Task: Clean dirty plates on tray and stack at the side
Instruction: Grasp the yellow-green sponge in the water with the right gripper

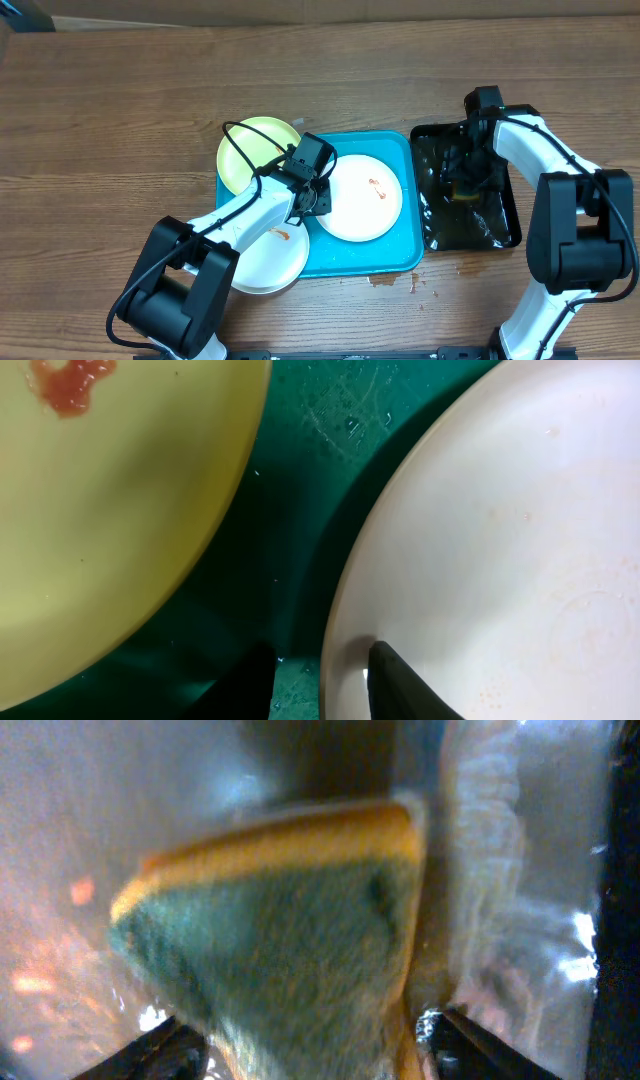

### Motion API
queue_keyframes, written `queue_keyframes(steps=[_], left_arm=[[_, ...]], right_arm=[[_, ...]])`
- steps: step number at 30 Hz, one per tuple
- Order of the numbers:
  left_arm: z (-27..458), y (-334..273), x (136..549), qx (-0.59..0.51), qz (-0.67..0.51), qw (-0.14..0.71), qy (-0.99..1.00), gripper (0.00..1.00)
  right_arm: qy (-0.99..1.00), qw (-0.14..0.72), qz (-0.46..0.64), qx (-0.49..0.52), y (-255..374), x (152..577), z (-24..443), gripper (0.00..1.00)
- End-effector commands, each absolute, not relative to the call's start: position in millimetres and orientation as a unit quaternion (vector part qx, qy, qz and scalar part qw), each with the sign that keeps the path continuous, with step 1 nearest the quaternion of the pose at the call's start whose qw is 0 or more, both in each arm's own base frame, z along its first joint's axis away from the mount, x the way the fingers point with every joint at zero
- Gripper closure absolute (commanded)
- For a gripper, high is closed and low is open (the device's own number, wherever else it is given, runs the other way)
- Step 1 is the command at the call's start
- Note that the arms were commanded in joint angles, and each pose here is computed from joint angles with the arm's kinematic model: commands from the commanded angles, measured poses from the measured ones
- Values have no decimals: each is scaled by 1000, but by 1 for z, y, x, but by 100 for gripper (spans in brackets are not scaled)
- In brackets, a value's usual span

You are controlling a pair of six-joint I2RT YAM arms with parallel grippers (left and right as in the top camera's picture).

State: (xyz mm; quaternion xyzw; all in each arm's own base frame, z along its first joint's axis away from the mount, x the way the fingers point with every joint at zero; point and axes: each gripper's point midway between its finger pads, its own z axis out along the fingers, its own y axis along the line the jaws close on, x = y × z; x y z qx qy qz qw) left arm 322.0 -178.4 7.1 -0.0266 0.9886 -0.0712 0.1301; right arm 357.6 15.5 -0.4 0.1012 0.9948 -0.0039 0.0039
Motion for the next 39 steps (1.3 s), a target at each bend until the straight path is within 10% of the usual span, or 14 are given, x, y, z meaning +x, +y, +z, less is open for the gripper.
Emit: queue_keyframes(steps=[1, 3, 4, 6, 10, 13, 15, 18, 25, 30, 33, 35, 38, 39], left_arm=[[4, -183, 323, -22, -72, 125, 989, 67], [4, -183, 323, -22, -72, 125, 989, 66], [4, -183, 323, -22, -72, 125, 989, 66], [4, -183, 323, -22, -72, 125, 989, 66], [4, -183, 323, -22, -72, 125, 989, 65], [4, -183, 323, -22, -72, 125, 989, 65], [4, -183, 323, -22, -72, 125, 989, 64], [4, -183, 323, -22, -72, 124, 989, 64], [4, -183, 323, -22, -72, 125, 989, 63], [4, -182, 322, -22, -72, 124, 989, 63], [4, -182, 322, -22, -71, 123, 990, 62], [4, -182, 322, -22, -71, 123, 990, 62], [4, -182, 322, -22, -72, 123, 990, 62], [4, -182, 322, -22, -72, 123, 990, 60]], right_arm=[[994, -17, -7, 104, 14, 347, -19, 74], [994, -16, -7, 104, 14, 348, -19, 90], [994, -15, -7, 104, 14, 348, -19, 83], [995, -12, -6, 104, 15, 350, -19, 36], [995, 6, -3, 104, 15, 358, -19, 31], [994, 22, -1, 104, 15, 367, -19, 83], [994, 28, 0, 104, 15, 370, -19, 92], [994, 31, 0, 104, 15, 371, -19, 29], [992, 66, 5, 104, 16, 388, -17, 19], [991, 84, 8, 104, 16, 397, -16, 25], [991, 86, 8, 104, 16, 398, -16, 81], [991, 86, 8, 104, 16, 398, -16, 94], [991, 85, 9, 104, 17, 398, -16, 1], [991, 84, 13, 104, 18, 398, -16, 0]])
